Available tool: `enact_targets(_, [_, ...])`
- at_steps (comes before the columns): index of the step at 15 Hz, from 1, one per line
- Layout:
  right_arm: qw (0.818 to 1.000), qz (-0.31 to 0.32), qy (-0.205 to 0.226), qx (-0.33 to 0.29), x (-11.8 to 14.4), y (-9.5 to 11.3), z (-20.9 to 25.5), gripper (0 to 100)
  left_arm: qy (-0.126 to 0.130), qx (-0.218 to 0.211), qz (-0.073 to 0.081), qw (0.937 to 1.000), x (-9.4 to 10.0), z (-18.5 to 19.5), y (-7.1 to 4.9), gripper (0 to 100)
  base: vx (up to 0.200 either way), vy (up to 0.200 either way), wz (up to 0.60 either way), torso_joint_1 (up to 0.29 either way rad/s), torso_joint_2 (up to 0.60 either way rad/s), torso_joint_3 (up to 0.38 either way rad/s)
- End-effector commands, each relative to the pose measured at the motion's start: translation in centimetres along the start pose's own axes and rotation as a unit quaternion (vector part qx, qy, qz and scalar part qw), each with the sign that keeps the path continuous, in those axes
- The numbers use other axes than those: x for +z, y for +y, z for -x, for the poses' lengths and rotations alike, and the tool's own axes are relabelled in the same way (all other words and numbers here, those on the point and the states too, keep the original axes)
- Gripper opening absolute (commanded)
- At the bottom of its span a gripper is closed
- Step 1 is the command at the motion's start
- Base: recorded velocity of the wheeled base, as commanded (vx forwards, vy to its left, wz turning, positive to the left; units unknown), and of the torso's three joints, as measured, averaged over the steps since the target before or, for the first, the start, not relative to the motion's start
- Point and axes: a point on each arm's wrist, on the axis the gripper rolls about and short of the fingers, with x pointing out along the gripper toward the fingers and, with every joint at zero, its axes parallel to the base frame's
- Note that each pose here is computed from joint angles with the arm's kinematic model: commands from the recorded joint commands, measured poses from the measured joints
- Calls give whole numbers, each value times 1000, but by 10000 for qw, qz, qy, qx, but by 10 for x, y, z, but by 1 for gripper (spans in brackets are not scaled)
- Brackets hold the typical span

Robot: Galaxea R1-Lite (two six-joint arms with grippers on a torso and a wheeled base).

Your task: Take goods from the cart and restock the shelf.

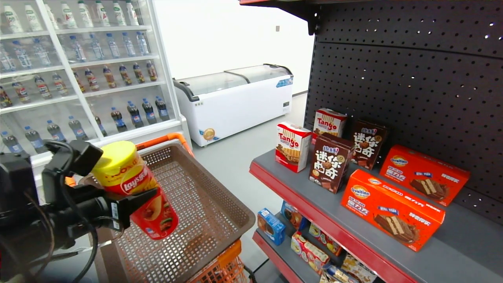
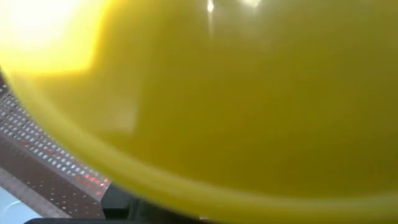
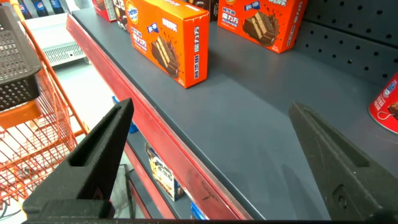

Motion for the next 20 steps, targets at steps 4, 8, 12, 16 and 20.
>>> enact_targets(4, [10000,2,-2,7,0,0,0,100,-314,178,-513,9980,-14,56,-8,0,0,0,0,0,0,0])
enact_targets(8, [10000,2,-2,7,0,0,0,100,-560,807,-579,9935,-11,82,-5,0,0,0,0,0,0,0])
enact_targets(12, [10000,2,-2,7,0,0,0,100,-567,1358,-503,9878,-16,110,-7,0,0,0,0,0,0,0])
enact_targets(16, [10000,2,-2,-1,0,0,0,100,-475,1769,-41,9831,-29,130,-7,0,0,0,0,0,0,0])
enact_targets(20, [10000,2,-2,-1,0,0,0,100,-440,1840,-3,9819,-43,139,-10,0,0,0,0,0,0,0])
